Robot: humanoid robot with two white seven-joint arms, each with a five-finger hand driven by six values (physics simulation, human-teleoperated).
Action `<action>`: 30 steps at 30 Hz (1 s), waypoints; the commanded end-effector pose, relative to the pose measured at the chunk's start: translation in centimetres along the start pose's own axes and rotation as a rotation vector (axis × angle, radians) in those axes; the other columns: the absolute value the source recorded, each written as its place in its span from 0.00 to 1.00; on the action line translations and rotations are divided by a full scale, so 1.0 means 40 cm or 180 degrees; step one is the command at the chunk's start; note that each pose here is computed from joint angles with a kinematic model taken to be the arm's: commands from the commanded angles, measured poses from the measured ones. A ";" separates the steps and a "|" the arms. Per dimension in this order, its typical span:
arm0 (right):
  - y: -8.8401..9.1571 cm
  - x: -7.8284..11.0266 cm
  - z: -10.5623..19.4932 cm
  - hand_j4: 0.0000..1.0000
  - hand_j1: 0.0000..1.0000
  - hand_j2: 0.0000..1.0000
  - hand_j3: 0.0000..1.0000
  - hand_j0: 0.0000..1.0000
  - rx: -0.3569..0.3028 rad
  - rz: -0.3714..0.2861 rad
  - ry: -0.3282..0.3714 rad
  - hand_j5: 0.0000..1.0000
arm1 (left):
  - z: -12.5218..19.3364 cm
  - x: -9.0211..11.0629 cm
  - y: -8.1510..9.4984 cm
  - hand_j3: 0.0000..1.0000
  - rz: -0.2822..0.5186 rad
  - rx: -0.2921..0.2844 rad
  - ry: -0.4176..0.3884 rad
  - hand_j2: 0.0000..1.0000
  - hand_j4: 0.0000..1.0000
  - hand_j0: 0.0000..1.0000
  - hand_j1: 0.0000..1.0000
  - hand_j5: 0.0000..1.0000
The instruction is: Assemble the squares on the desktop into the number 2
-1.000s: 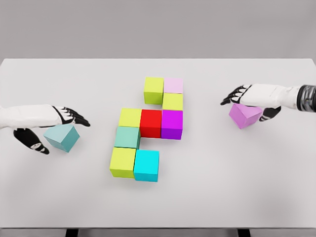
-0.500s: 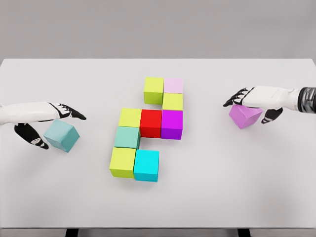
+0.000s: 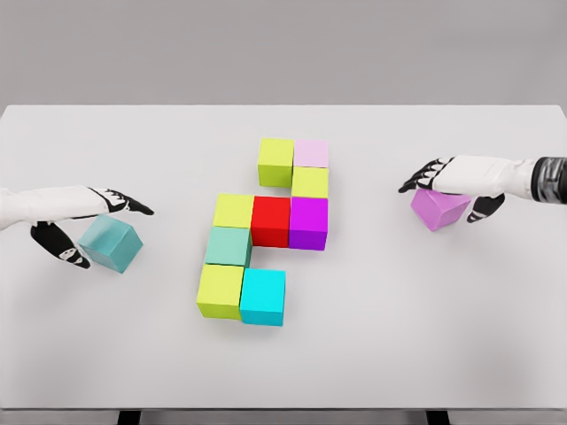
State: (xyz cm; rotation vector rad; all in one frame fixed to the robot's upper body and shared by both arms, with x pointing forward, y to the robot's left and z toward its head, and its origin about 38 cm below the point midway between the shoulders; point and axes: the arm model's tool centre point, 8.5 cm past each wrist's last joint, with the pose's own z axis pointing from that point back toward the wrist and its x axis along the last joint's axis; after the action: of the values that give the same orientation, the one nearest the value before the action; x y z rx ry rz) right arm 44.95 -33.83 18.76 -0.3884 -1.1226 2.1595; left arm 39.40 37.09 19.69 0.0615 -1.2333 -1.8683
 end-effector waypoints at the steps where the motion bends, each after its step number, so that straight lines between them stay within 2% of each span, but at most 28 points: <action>1: -0.001 0.000 0.000 1.00 1.00 1.00 1.00 1.00 -0.0009 -0.0013 0.0001 1.00 | 0.004 -0.008 0.000 1.00 0.0035 0.0019 0.0026 1.00 1.00 1.00 1.00 1.00; 6: 0.002 -0.009 0.002 1.00 1.00 1.00 1.00 1.00 0.0006 -0.0032 0.0026 1.00 | 0.004 -0.017 -0.008 1.00 0.0070 0.0007 0.0054 1.00 1.00 1.00 1.00 1.00; 8: -0.001 -0.009 0.003 0.88 0.88 0.88 0.88 0.88 -0.0001 -0.0029 0.0030 0.88 | 0.006 -0.018 -0.008 1.00 0.0073 0.0008 0.0056 1.00 1.00 1.00 1.00 1.00; 13: -0.001 -0.008 0.001 0.77 0.77 0.77 0.77 0.77 -0.0002 -0.0032 0.0022 0.77 | 0.000 -0.016 -0.014 1.00 0.0076 -0.0007 0.0039 1.00 1.00 1.00 1.00 1.00; 16: 0.000 -0.008 0.001 0.76 0.76 0.76 0.76 0.76 -0.0003 -0.0035 0.0022 0.76 | -0.011 -0.013 -0.020 1.00 0.0081 -0.0019 0.0019 1.00 1.00 1.00 1.00 1.00; 21: -0.002 -0.004 -0.002 0.61 0.61 0.61 0.61 0.61 -0.0024 -0.0049 -0.0001 0.61 | -0.012 -0.012 -0.019 1.00 0.0053 -0.0019 0.0009 1.00 1.00 1.00 1.00 1.00; 25: -0.004 -0.003 -0.001 0.56 0.56 0.56 0.56 0.56 -0.0043 -0.0072 -0.0017 0.56 | -0.010 -0.012 -0.019 1.00 0.0046 -0.0023 0.0012 1.00 1.00 1.00 1.00 1.00; 30: -0.012 -0.001 -0.004 0.55 0.55 0.55 0.55 0.55 -0.0089 -0.0099 -0.0047 0.55 | -0.010 -0.019 -0.019 1.00 0.0071 -0.0016 0.0043 1.00 1.00 1.00 1.00 1.00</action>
State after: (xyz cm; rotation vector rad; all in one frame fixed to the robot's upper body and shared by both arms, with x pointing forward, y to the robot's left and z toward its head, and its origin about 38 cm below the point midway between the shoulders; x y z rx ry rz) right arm 45.32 -33.60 19.21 -0.3753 -1.1551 2.1334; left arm 39.53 37.33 18.60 0.0577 -1.2142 -1.8583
